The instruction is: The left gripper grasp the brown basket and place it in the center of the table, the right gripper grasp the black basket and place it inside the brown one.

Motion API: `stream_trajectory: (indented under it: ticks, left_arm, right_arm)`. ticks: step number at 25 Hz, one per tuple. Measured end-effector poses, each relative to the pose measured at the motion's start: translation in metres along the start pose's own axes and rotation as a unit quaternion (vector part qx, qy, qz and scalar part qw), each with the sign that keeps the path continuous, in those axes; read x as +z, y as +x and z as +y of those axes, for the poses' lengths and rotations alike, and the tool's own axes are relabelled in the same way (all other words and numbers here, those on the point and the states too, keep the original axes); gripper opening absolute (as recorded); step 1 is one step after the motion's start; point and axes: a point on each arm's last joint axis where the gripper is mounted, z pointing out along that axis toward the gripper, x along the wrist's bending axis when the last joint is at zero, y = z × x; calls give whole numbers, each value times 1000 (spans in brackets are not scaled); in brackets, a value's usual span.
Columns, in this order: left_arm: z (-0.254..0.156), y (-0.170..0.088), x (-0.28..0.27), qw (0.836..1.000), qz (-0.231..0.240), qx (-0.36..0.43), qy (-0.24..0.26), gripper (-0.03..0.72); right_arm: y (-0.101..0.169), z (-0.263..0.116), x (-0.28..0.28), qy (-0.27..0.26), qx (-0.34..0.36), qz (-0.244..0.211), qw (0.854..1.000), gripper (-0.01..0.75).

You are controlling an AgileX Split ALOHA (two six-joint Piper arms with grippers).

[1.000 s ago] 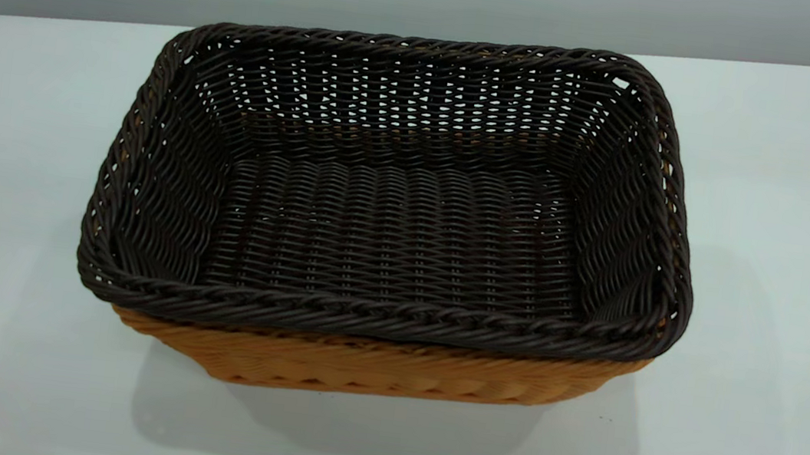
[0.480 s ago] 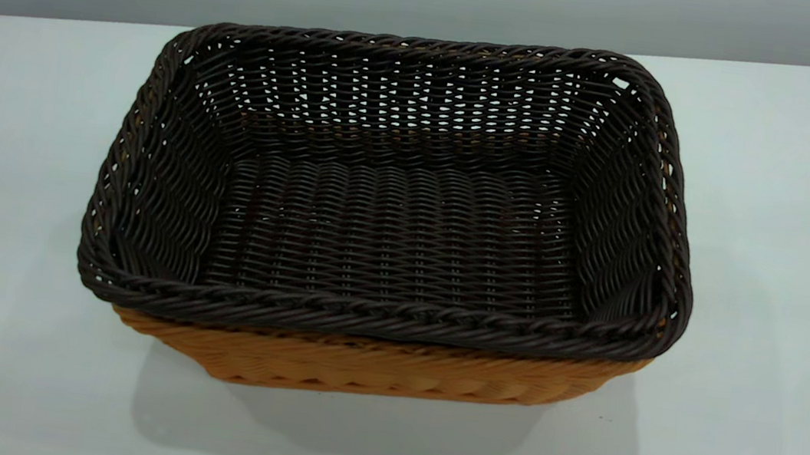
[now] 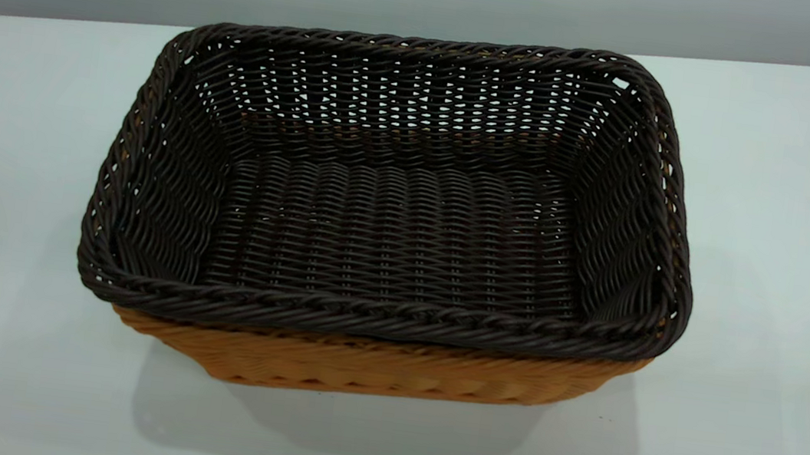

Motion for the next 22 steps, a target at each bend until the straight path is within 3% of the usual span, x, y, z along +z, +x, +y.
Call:
stream_trajectory:
  ticks: [4, 8, 16, 22]
  left_arm:
    - [-19, -5, 13, 1000, -22, -3, 23, -1]
    - [-41, -8, 22, 999, -43, 5, 14, -1]
    - [-97, -19, 24, 988, -138, 69, 31, -1]
    - [-125, -17, 27, 985, -149, 91, 10, -1]
  right_arm:
    - [-3, -8, -4, 20, -16, -21, 999, 3]
    - [-3, -7, -4, 17, -15, -21, 1000, 3]
    - [-3, -7, -4, 17, -17, -23, 999, 3]
    - [-3, -7, -4, 16, -17, -23, 999, 3]
